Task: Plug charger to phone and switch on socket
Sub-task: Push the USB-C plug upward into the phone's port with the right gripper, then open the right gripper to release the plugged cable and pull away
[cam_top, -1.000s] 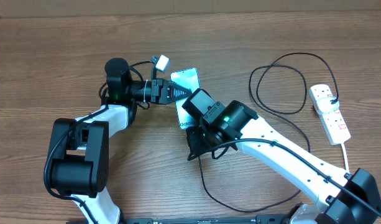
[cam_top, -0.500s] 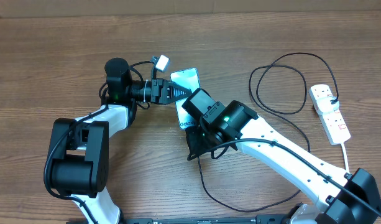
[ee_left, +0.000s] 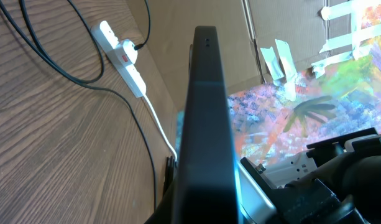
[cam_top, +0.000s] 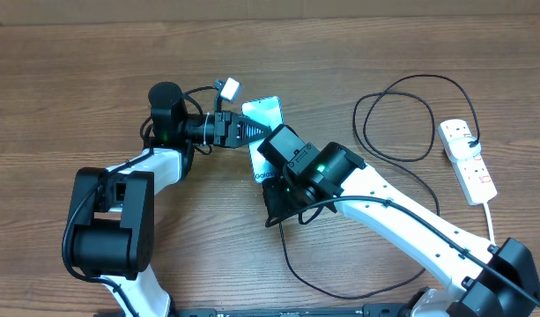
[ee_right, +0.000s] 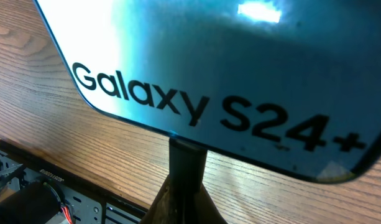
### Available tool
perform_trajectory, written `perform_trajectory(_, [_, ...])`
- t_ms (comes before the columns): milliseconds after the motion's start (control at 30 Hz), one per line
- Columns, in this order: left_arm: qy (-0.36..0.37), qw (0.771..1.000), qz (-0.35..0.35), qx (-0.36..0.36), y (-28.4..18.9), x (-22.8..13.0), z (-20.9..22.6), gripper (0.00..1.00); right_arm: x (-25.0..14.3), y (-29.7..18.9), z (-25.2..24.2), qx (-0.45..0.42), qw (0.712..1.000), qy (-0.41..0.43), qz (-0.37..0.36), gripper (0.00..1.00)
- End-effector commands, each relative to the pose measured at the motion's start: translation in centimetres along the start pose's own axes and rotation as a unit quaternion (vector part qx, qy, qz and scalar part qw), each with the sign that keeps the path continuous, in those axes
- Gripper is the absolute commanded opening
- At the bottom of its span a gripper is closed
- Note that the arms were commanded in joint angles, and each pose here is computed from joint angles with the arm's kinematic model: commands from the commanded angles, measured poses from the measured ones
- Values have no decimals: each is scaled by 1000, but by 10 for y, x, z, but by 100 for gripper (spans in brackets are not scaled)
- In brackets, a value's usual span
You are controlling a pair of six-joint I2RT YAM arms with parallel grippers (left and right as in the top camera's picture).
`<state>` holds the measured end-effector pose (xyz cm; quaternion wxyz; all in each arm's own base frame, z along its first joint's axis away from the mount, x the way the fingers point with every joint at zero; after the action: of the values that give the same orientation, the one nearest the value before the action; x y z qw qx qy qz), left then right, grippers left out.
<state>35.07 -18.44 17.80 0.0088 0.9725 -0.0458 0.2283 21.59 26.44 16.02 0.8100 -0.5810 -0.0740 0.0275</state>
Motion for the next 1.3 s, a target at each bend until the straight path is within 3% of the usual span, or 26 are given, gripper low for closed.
perform_trajectory(0, [20, 1000, 17, -12, 2, -2, -8, 4, 13, -5, -2, -10, 999, -2, -30, 4])
perform_trajectory(333, [15, 1000, 17, -12, 2, -2, -7, 4, 34, -17, -9, -24, 997, -14, -68, 4])
perform_trajectory(433, [8, 1000, 17, -12, 2, -3, -6, 4, 31, -17, -13, -26, 998, -4, -56, 9])
perform_trajectory(567, [4, 1000, 17, -11, 2, -3, -6, 4, 23, -16, -10, -14, 999, -3, -35, 29])
perform_trajectory(600, [4, 1000, 15, -10, 2, -3, -5, 4, 22, -16, -9, -10, 999, -3, -30, 46])
perform_trajectory(633, [4, 1000, 13, -9, 2, -2, -5, 4, 20, -16, -8, -5, 1000, -3, -25, 56])
perform_trajectory(800, [1, 1000, 2, 0, 3, 1, -3, 4, 9, -23, -6, 3, 1000, 3, 6, 77])
perform_trajectory(1067, [-78, 995, -42, 36, 2, 7, 15, 4, -1, -68, 2, -11, 1000, 13, 6, 80])
perform_trajectory(1267, [-102, 992, -51, 46, 1, 7, 21, 5, 0, -54, -17, -127, 989, 32, -68, 81])
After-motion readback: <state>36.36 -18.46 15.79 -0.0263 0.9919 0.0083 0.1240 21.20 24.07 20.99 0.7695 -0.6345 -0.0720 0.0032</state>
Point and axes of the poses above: each gripper's point midway between its finger pads, its own y axis out along the fingers, its own z axis along the line the jaws close on, x = y × z, the point moved 3 cm from there along -y, back along the fingers, and after that the axes turned 5 degrees about y, right-handed, at the moved point
